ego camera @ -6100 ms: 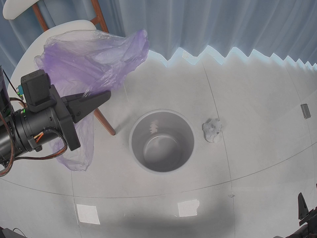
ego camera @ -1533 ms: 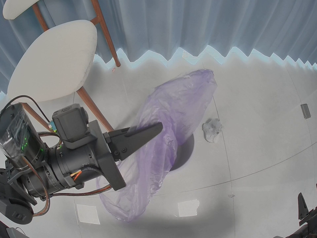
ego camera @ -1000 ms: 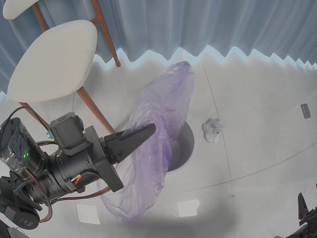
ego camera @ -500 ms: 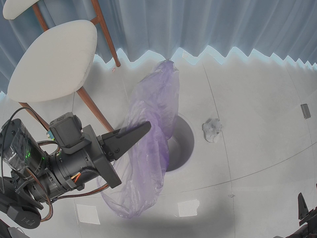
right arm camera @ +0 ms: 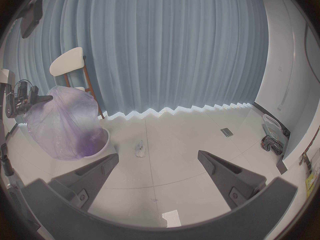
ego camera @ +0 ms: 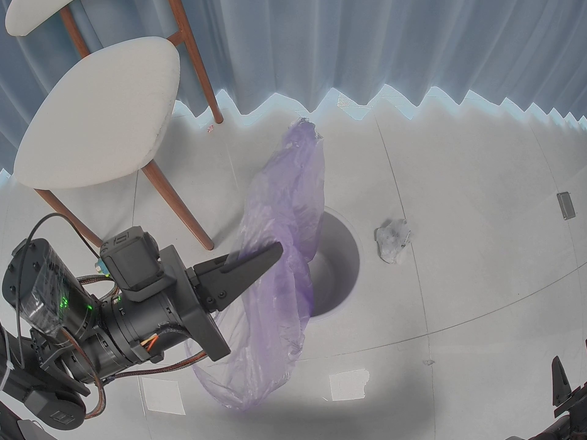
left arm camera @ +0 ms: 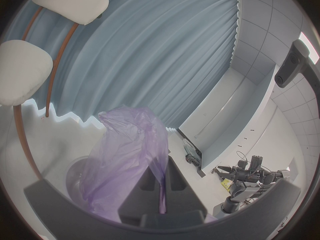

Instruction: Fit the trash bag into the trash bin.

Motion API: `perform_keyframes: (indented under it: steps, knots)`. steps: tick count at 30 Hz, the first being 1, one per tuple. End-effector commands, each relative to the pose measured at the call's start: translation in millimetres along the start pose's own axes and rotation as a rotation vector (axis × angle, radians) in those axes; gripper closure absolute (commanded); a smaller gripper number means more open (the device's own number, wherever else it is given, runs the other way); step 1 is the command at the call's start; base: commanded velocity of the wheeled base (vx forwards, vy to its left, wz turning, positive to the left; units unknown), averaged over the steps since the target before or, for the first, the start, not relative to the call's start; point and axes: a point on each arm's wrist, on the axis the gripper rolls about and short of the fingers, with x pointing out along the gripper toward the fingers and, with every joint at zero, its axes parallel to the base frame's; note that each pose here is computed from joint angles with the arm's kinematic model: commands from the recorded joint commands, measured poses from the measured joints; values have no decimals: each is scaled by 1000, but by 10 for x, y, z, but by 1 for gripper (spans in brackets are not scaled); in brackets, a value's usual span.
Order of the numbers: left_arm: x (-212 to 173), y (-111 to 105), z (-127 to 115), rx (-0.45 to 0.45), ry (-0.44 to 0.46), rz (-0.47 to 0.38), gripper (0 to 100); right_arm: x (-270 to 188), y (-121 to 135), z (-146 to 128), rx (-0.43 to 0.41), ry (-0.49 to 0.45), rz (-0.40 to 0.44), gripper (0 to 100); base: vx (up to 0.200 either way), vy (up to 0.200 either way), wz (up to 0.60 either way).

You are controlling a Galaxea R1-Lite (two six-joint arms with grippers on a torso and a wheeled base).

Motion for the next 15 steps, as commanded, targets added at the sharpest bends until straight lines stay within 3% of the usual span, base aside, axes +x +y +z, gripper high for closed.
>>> perform_keyframes:
  steps: [1, 9, 15]
  knots:
    - [34, 38, -88, -5, 16, 10, 100, 0, -1, -53, 1, 1, 0, 0, 0, 0, 0]
    - [128, 118, -167, 1, 2, 19, 100, 0, -1, -53, -7, 1, 0, 0, 0, 0, 0]
    - [226, 200, -318, 38, 46, 34, 100, 0, 0, -53, -10, 1, 5, 0, 0, 0, 0]
